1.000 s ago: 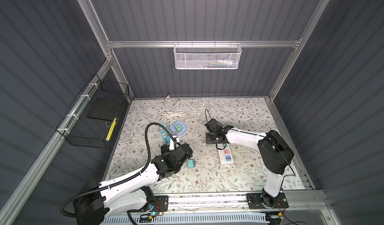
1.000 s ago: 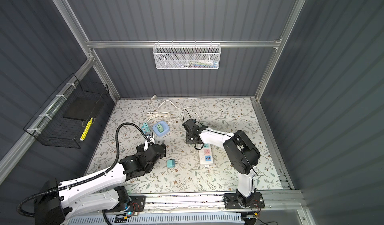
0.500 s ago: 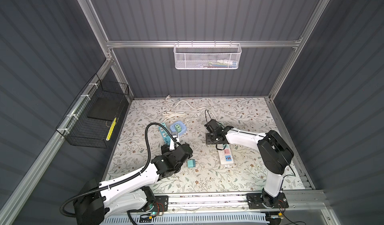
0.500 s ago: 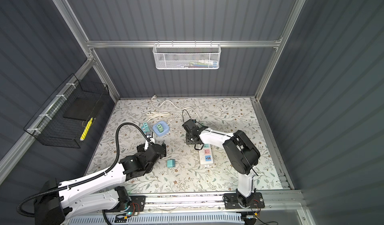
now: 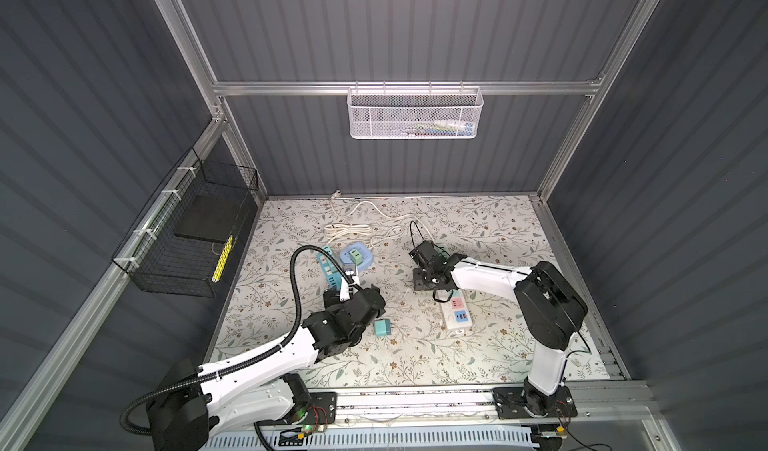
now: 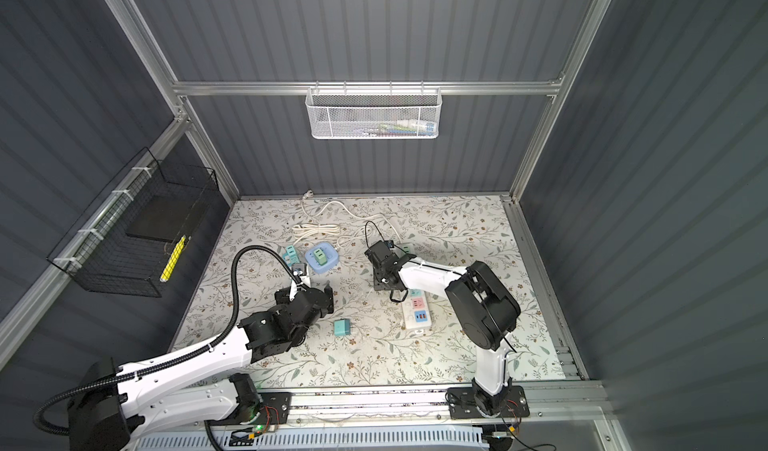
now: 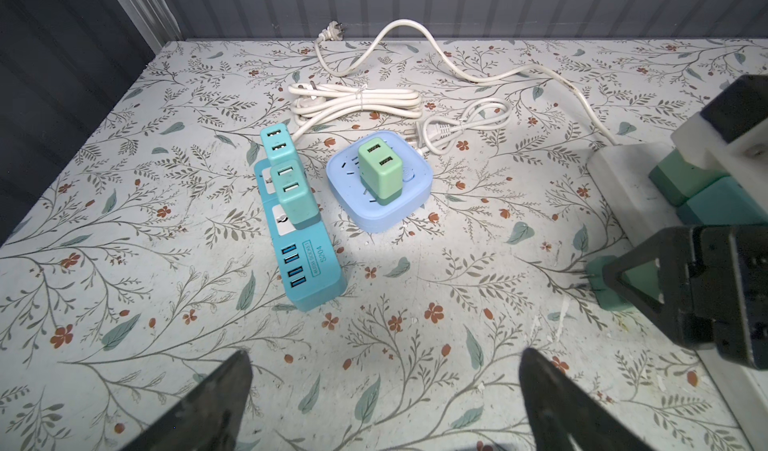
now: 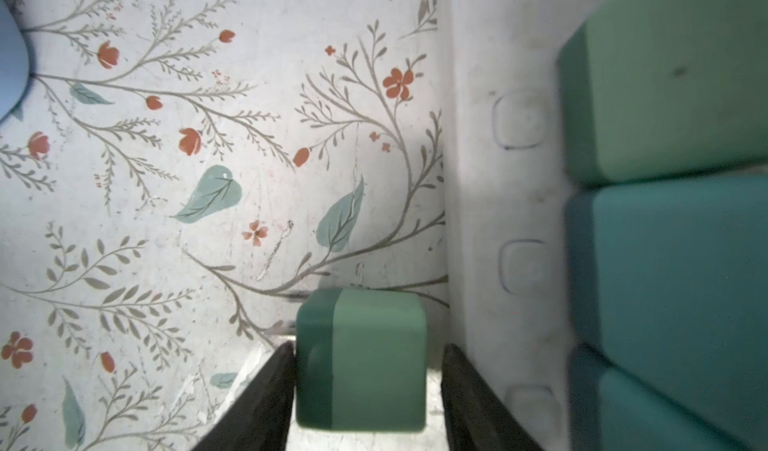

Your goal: Insert the plug

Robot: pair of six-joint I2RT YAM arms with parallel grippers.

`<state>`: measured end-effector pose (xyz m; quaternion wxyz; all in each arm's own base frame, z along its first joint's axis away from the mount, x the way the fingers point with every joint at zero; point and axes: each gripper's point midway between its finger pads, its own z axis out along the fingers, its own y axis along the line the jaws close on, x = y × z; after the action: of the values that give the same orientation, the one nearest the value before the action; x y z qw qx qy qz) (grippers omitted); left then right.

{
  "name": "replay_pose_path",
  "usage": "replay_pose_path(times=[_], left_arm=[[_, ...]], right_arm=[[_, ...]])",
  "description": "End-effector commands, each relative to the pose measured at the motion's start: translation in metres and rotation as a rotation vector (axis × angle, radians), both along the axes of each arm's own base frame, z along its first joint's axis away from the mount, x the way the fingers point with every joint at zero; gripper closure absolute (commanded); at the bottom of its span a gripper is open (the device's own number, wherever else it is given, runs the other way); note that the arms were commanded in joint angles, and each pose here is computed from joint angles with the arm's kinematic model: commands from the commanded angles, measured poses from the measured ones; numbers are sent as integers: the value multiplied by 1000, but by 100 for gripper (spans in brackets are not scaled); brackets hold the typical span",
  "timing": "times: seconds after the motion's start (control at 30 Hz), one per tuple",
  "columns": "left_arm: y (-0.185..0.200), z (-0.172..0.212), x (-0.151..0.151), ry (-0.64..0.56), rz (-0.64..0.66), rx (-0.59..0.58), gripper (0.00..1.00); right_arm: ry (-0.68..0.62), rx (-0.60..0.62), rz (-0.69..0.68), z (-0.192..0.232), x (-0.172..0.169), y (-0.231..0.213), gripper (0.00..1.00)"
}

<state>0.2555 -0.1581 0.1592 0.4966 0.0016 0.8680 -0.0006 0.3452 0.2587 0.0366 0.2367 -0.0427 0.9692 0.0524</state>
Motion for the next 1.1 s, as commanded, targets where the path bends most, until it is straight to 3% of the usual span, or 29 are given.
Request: replay_pose_path(times=[0.0, 0.13, 0.37, 0.57, 0.8, 1.07], left_arm=[[0, 0, 2, -2, -3, 1, 0], [-2, 0, 3, -2, -4, 1, 0], [1, 1, 2, -3, -1, 3, 0], [-2, 3, 3, -9, -16, 12, 0], [-14, 4, 6, 15, -69, 29, 0], [-42, 0, 12, 47, -172, 42, 0]], right_arm=[[13, -27, -12, -3, -4, -10, 42], [29, -1, -7, -8, -2, -3, 42], [29, 45, 33, -6, -3, 7, 54], [30, 55, 114, -7, -16, 15, 55], [50, 16, 246, -14, -51, 13, 52], [29, 30, 353, 2, -69, 14, 37]])
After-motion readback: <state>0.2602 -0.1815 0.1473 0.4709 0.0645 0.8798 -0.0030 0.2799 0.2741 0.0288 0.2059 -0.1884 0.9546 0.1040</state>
